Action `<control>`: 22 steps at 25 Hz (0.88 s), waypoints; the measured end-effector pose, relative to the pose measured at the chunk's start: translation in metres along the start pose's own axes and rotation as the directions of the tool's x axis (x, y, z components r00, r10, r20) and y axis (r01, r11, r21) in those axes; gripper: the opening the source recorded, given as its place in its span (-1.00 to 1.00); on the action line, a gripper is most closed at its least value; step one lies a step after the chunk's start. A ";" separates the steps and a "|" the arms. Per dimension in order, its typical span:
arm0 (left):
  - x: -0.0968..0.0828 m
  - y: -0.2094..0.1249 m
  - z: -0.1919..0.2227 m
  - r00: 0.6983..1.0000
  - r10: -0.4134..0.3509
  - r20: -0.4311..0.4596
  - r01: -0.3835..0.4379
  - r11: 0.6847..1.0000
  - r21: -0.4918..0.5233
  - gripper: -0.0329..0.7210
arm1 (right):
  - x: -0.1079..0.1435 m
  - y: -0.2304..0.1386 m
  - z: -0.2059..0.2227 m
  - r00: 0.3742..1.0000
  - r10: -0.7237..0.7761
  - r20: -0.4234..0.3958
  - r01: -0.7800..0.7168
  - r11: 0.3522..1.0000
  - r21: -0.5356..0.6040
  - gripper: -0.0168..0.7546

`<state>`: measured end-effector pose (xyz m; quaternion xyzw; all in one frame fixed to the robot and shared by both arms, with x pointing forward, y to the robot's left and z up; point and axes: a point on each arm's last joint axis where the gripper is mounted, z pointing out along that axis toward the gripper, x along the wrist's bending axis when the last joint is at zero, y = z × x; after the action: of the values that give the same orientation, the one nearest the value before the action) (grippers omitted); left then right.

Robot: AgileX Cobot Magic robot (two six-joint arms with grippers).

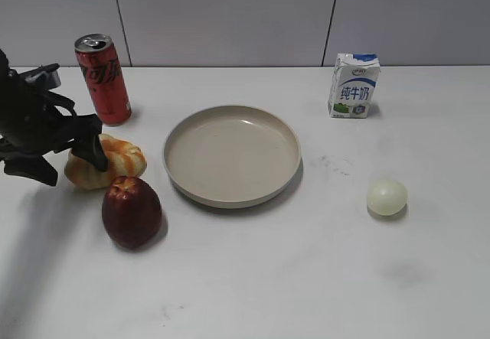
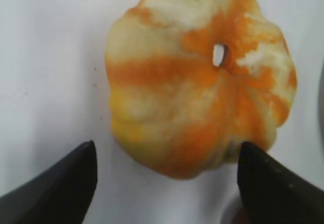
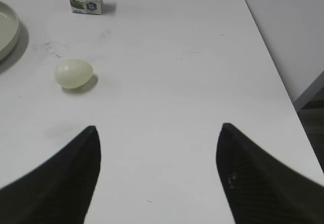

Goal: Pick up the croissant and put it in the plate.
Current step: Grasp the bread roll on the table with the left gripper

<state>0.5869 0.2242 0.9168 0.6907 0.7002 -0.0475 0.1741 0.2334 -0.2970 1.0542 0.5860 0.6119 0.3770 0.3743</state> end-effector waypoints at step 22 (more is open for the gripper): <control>0.006 0.015 0.026 0.994 -0.105 0.010 0.105 0.984 -0.141 -0.47 | 0.000 0.000 0.000 1.000 0.000 0.000 0.000 1.000 0.000 0.44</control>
<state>0.6067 0.2224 0.8930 0.6388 0.7370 -0.0076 0.2207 0.2334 -0.2970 1.0542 0.5860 0.6119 0.3770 0.3743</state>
